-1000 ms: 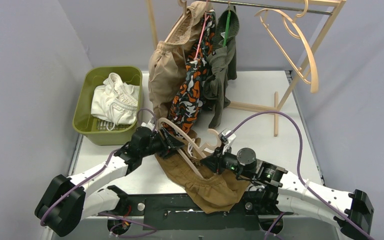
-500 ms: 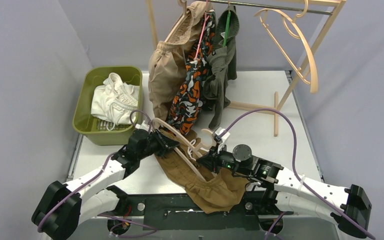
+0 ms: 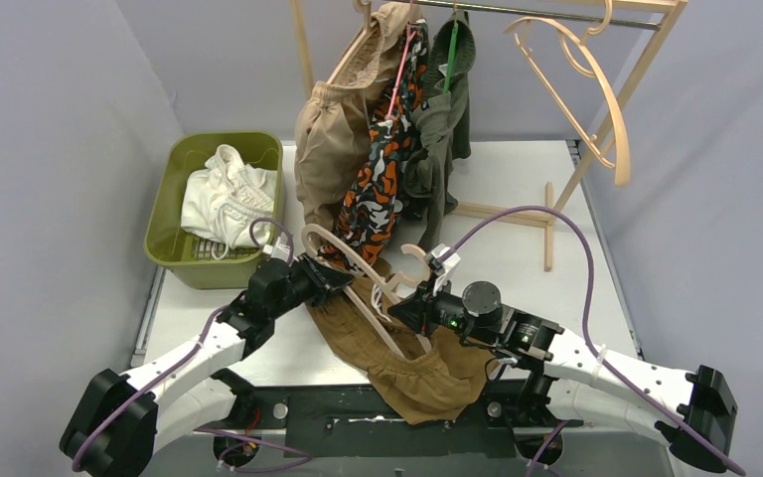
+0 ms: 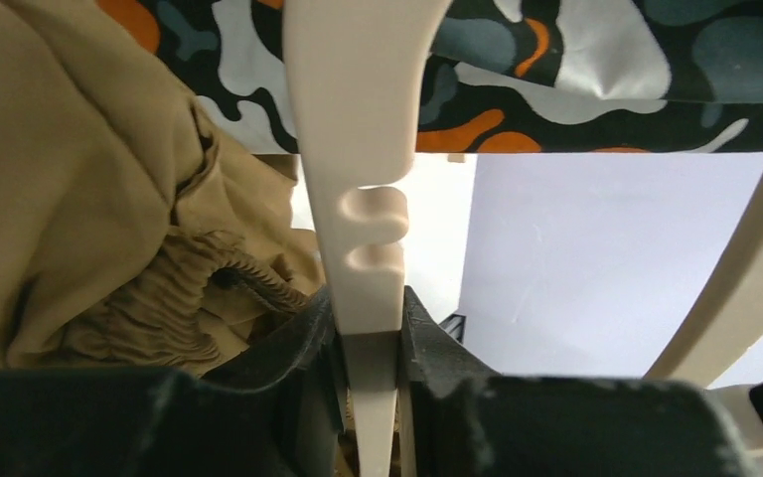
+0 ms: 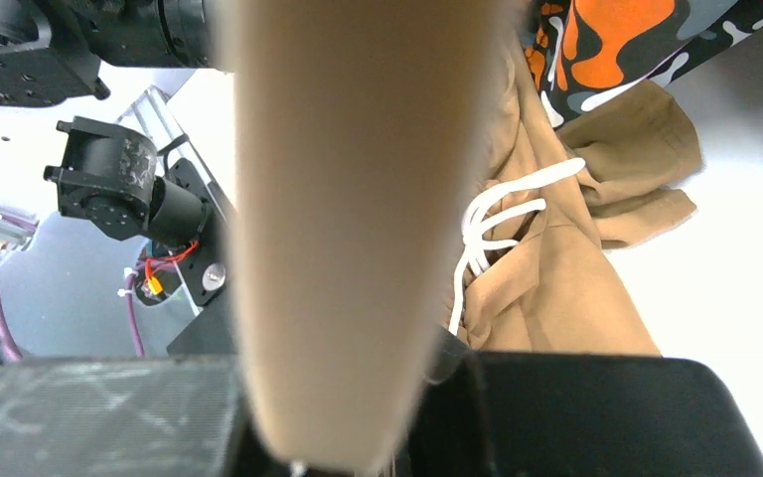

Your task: Remove the shorts from the hanger

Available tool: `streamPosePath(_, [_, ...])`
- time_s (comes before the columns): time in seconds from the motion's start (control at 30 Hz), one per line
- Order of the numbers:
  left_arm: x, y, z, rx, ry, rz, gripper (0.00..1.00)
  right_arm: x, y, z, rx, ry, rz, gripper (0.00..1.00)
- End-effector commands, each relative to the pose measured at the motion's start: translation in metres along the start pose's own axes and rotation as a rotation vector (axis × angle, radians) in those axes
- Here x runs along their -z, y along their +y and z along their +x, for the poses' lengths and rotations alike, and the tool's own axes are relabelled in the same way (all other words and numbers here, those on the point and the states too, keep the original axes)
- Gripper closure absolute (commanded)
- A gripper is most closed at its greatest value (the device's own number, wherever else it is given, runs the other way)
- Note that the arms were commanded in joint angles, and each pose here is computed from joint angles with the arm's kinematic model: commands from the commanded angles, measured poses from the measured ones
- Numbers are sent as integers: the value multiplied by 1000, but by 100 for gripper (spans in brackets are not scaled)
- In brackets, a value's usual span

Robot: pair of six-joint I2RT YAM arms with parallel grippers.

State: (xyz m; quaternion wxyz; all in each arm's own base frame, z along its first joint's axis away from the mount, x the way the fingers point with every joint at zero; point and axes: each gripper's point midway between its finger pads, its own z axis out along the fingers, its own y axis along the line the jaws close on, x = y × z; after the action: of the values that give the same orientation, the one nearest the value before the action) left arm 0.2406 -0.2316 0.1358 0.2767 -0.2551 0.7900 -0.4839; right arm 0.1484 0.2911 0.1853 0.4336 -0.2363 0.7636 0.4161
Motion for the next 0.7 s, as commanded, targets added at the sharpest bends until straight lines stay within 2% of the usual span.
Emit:
streamPosePath(0.0, [5,-46,-5,-24,-7,184,93,4,9,-36,-39,-110,-5,100])
streamPosePath(0.03, [5,-45,-5,-27,-3,175,100,4,5,-37,-41,-110,20,100])
streamPosePath(0.13, [8,-42,-6,-19,-12,157,100,8,-5,-41,-68,-131,86,91])
streamPosePath(0.23, [14,-43,-15,-12,-65,145,100,11,-9,-40,-83,-133,107,75])
streamPosePath(0.37, [26,-45,-32,2,-158,119,100,12,-12,-30,-101,-89,124,48])
streamPosePath(0.43, [32,-46,-40,0,-204,101,100,13,-11,-24,-110,-64,122,39])
streamPosePath(0.57, [44,-49,-56,-26,-275,59,100,19,-3,-21,-132,-55,86,34])
streamPosePath(0.67, [50,-51,-63,-47,-303,30,100,27,18,-25,-129,-72,-32,30])
